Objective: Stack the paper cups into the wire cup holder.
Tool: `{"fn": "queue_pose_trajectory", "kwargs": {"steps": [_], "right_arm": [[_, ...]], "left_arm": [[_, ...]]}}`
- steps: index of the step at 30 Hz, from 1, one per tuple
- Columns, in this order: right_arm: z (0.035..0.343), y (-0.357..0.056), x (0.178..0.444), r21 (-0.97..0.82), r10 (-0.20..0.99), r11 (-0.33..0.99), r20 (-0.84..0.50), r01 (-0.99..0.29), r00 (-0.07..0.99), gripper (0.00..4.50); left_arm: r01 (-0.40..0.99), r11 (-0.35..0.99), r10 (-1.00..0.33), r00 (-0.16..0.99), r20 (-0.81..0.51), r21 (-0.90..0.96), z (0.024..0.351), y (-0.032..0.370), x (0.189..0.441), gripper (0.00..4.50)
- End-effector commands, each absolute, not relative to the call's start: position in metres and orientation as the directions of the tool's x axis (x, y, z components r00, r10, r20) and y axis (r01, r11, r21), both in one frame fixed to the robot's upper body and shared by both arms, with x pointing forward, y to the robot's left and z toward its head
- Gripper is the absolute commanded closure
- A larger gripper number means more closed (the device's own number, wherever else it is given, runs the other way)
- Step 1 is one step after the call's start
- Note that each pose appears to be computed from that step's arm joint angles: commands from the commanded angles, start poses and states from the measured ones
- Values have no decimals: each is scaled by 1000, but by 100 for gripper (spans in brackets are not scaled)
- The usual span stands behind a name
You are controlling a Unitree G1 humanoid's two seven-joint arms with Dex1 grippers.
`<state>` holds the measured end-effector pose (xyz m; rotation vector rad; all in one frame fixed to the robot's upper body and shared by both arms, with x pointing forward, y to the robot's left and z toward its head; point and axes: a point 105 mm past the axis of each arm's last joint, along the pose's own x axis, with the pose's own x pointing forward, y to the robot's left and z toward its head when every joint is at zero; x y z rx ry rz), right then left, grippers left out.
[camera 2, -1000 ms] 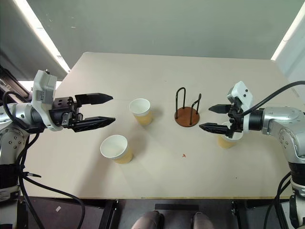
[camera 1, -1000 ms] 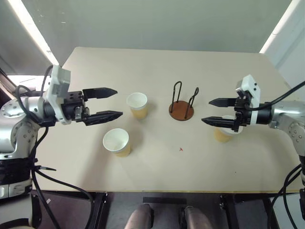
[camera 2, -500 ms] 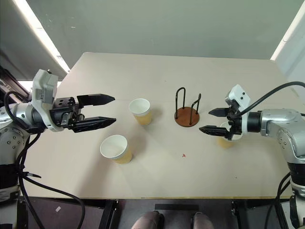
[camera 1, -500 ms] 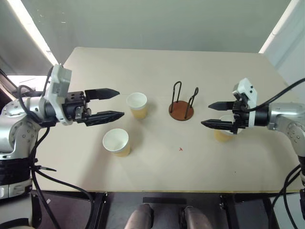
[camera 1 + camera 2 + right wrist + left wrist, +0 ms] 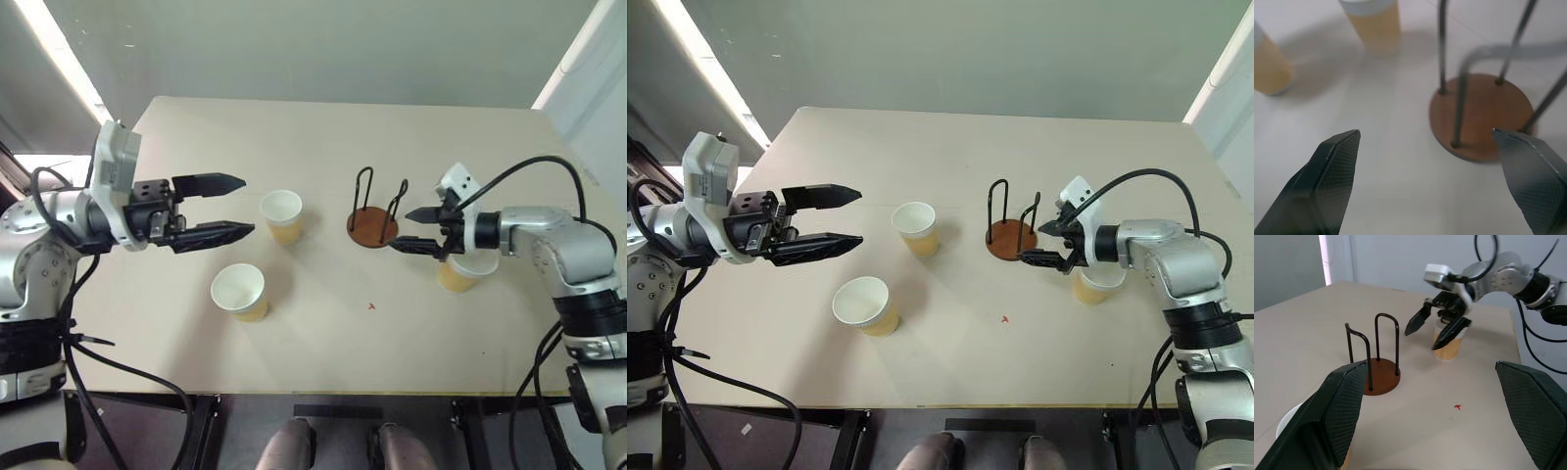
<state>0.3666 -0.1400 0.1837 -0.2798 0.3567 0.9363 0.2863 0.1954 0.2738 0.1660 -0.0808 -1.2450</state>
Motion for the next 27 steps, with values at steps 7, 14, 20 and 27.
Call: {"fn": "queue_pose_trajectory", "kwargs": {"steps": [7, 14, 20, 27], "right_arm": [[202, -132, 392, -169, 704, 594, -366, -787, 609, 5], [222, -116, 395, -148, 729, 595, -315, -790, 608, 21], [219, -111, 390, -114, 739, 591, -320, -799, 592, 200], [211, -109, 385, -104, 738, 592, -326, -799, 590, 444]], "left_arm": [[916, 332, -938, 347, -26, 226, 283, 202, 283, 0], [916, 332, -937, 348, -34, 223, 283, 203, 285, 0], [918, 331, -937, 346, -36, 219, 280, 204, 286, 0], [919, 331, -938, 346, -36, 215, 278, 203, 286, 0]]}}
